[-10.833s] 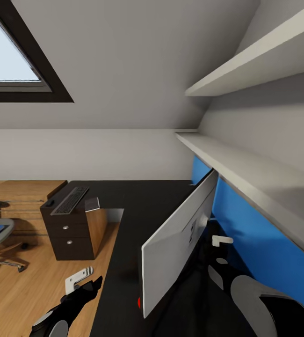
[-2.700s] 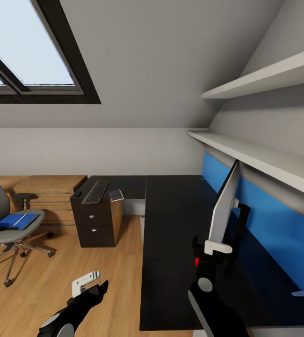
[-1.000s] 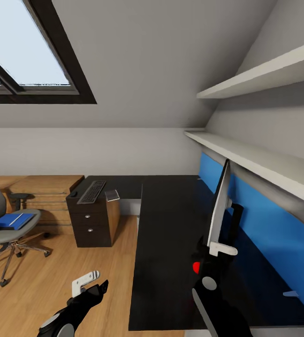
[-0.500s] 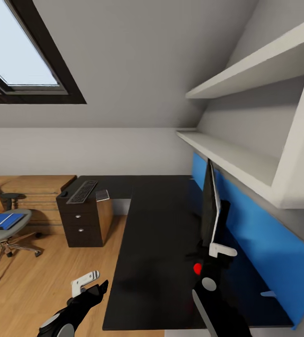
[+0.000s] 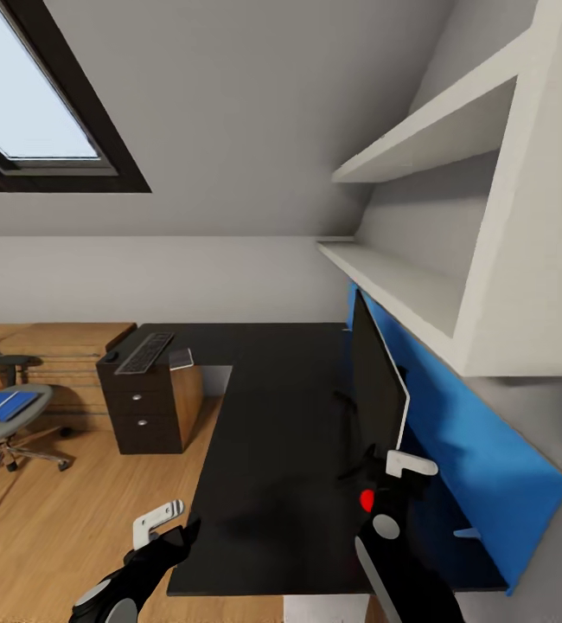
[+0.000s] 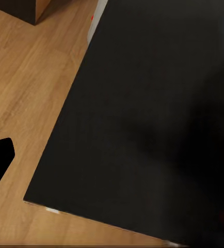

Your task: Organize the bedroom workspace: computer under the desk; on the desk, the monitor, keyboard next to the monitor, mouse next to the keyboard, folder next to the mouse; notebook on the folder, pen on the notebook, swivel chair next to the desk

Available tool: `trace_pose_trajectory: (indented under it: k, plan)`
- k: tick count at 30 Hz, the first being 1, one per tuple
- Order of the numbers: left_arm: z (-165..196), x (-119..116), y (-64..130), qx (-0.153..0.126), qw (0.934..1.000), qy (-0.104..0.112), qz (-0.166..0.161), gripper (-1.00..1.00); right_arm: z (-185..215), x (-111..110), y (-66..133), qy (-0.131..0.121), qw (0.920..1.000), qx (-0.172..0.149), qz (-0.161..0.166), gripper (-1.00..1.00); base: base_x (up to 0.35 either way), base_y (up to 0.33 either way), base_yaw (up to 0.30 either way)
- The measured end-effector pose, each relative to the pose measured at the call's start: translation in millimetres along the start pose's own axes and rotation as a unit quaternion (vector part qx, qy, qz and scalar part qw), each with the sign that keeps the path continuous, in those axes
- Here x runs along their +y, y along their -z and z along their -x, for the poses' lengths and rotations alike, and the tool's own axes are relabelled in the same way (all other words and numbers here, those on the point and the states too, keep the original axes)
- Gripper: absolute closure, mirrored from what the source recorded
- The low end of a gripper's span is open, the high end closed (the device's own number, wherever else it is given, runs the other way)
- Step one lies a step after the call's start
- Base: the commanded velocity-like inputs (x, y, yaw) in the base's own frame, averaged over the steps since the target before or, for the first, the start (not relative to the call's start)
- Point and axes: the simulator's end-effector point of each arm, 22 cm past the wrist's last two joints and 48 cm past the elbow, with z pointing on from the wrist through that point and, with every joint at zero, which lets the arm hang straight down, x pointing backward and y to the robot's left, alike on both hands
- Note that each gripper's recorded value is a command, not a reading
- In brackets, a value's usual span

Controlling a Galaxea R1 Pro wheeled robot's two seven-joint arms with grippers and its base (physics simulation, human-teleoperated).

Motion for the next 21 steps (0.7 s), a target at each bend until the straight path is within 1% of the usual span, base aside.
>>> trace_pose_trajectory:
  k: [12, 17, 21]
  plan:
    - [0, 0, 0.3, 0.000, 1.0000, 0.001, -0.001, -1.00, -17, 2, 0.7, 0.013, 0.9998, 0.015, 0.003, -1.00, -0.011, -0.014, 0.000]
    - [0, 0, 0.3, 0.000, 1.0000, 0.001, -0.001, -1.00, -22, 2, 1.0, 0.018, 0.9997, 0.018, 0.004, -1.00, -0.014, -0.125, 0.000]
    - [0, 0, 0.3, 0.000, 1.0000, 0.001, -0.001, -1.00, -22, 2, 1.0, 0.018, 0.9997, 0.018, 0.003, -1.00, -0.003, -0.045, 0.000]
